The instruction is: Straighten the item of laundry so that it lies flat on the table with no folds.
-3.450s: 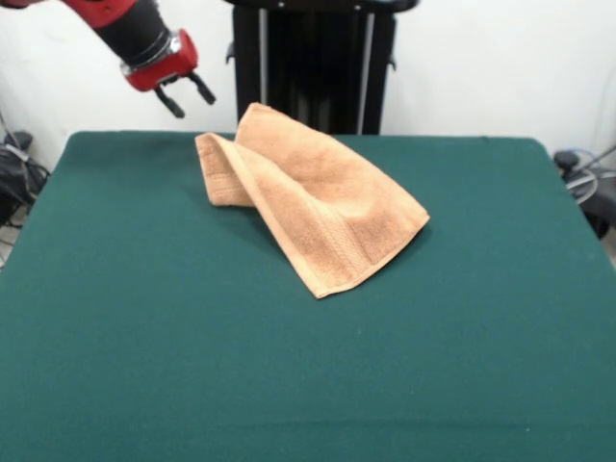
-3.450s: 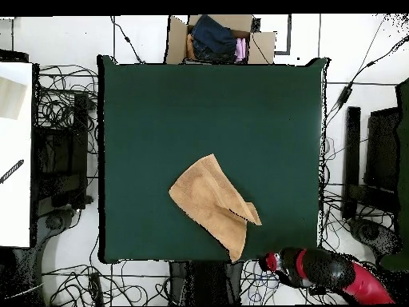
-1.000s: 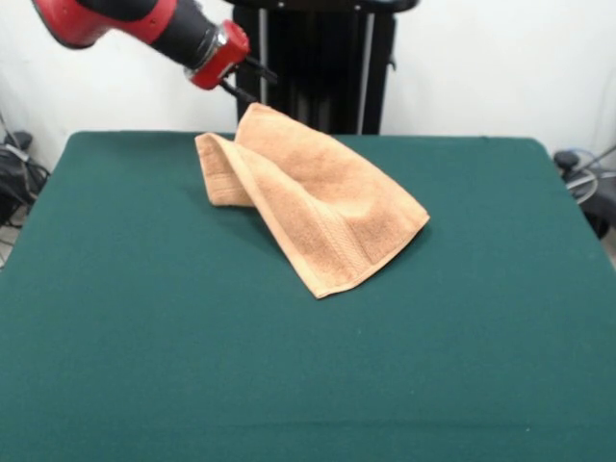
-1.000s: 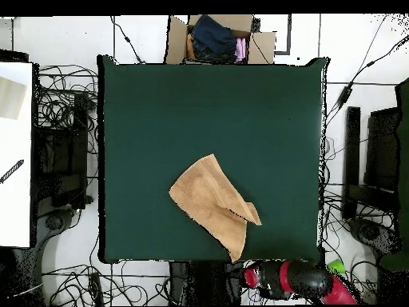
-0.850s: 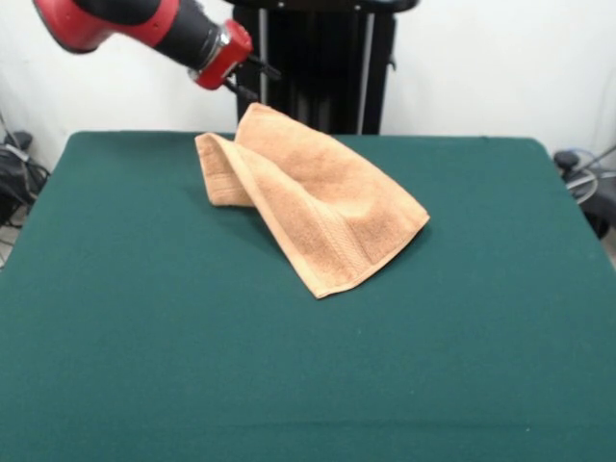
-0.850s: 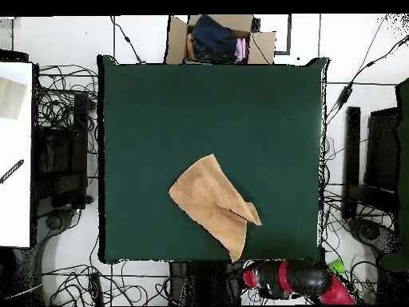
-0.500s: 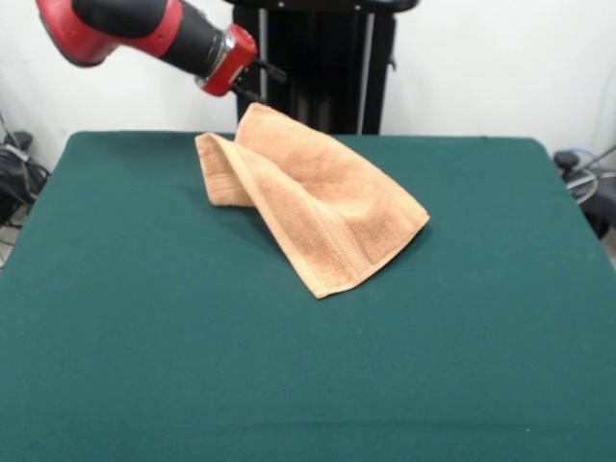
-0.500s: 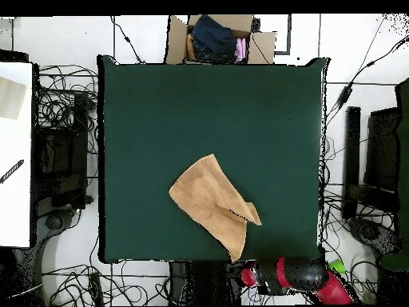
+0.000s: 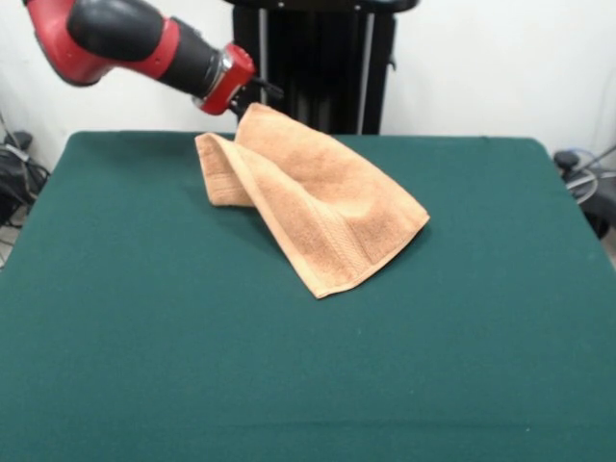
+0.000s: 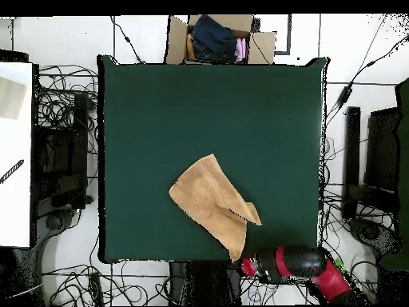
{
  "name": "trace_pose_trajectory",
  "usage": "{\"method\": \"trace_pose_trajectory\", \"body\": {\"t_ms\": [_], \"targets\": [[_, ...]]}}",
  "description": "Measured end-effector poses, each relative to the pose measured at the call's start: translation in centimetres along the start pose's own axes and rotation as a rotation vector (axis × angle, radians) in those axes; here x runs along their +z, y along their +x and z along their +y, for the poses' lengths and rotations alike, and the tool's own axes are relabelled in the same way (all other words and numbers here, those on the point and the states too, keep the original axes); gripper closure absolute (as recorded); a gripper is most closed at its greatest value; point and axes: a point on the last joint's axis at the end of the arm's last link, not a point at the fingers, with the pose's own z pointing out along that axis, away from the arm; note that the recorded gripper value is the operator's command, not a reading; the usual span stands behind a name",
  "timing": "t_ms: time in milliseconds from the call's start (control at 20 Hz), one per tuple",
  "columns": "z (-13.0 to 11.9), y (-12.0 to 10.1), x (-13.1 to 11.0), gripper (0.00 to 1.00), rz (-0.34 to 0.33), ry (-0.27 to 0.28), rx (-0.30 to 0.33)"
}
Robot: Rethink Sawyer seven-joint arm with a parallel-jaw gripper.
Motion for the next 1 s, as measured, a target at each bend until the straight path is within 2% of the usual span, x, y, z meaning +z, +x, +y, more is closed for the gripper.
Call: {"method": "trace_pose_trajectory", "body": {"t_ms": [450, 1000], "targets": [[-2.0, -1.8, 0.0, 0.00, 0.046, -0.023, 0.020], [-2.8, -2.2, 0.0, 0.00, 0.091, -0.088, 0.038]]}}
